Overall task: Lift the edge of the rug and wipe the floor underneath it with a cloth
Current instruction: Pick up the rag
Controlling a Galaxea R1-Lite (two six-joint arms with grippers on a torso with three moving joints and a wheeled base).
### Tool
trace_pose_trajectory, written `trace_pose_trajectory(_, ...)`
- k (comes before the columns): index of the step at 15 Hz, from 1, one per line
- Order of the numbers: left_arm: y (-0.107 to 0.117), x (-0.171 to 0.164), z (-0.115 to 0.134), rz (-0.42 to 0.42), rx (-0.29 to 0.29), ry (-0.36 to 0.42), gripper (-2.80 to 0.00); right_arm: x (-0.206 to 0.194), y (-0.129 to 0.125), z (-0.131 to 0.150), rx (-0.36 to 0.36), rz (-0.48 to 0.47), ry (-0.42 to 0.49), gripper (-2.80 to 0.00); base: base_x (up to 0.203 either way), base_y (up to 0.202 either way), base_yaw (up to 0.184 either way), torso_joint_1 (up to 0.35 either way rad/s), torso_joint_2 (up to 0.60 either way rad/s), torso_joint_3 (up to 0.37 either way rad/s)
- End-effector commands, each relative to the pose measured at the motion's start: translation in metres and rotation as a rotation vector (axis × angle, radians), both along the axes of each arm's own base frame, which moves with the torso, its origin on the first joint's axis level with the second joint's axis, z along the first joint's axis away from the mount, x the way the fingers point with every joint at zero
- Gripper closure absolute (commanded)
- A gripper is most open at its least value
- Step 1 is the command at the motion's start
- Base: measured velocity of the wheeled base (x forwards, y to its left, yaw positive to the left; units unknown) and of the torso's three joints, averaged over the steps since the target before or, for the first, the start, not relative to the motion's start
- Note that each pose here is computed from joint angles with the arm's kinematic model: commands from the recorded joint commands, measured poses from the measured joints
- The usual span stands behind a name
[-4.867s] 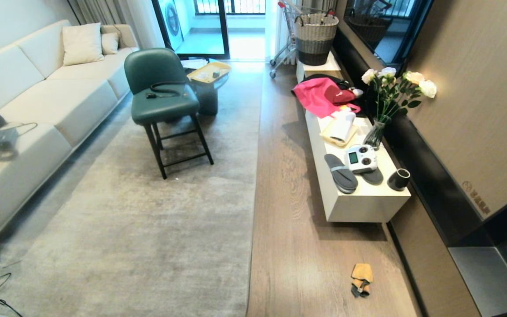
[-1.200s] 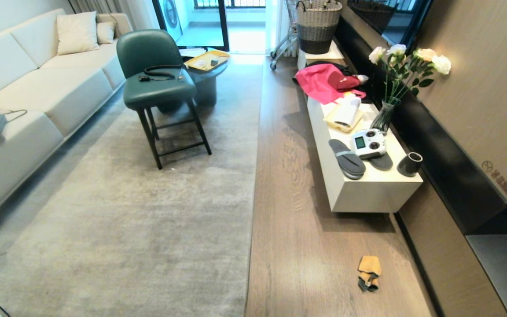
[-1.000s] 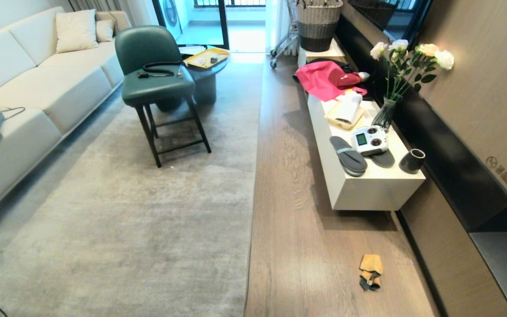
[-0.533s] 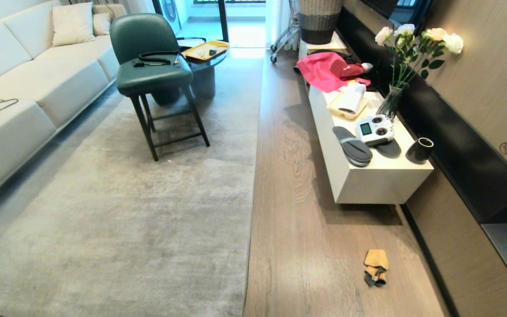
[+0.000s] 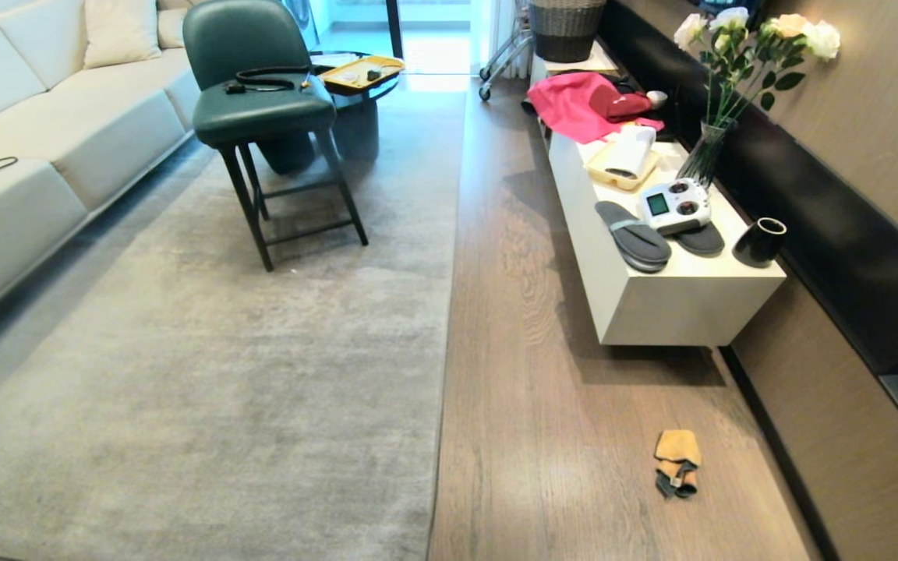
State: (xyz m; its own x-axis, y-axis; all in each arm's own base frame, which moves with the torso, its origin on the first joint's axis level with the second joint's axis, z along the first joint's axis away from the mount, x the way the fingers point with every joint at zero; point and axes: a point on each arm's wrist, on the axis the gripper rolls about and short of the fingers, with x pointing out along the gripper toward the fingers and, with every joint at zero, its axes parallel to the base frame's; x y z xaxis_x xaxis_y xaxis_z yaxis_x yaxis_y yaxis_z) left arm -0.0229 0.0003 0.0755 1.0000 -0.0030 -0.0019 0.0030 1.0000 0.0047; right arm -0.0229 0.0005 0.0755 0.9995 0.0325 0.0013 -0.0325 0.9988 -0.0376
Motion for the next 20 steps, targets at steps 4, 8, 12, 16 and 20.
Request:
trace_pose_trajectory(4, 0.0, 0.0, 0.0001, 0.0, 0.0, 0.0, 0.0, 0.0001, 0.0, 0.0, -0.001, 0.001, 0.001, 0.0, 0.0, 0.0, 0.0, -0.044, 0.45, 0.393)
trace_pose_trajectory(8, 0.0, 0.0, 0.0001, 0.0, 0.0, 0.0, 0.0, 0.0001, 0.0, 0.0, 0.001, 0.001, 0.001, 0.0, 0.0, 0.0, 0.0, -0.006, 0.43, 0.434)
trace_pose_trajectory(12, 0.0, 0.0, 0.0001, 0.0, 0.0, 0.0, 0.0, 0.0001, 0.0, 0.0, 0.001, 0.001, 0.001, 0.0, 0.0, 0.0, 0.0, 0.065, 0.41, 0.483)
trace_pose_trajectory(16, 0.0, 0.0, 0.0002, 0.0, 0.0, -0.001, 0.0, 0.0001, 0.0, 0.0, -0.001, 0.001, 0.001, 0.0, 0.0, 0.0, 0.0, -0.002, 0.06, 0.094)
trace_pose_trajectory(20, 0.0, 0.0, 0.0001, 0.0, 0.0, 0.0, 0.0, 0.0001, 0.0, 0.0, -0.001, 0.001, 0.001, 0.0, 0.0, 0.0, 0.0, 0.0, 0.0, 0.0)
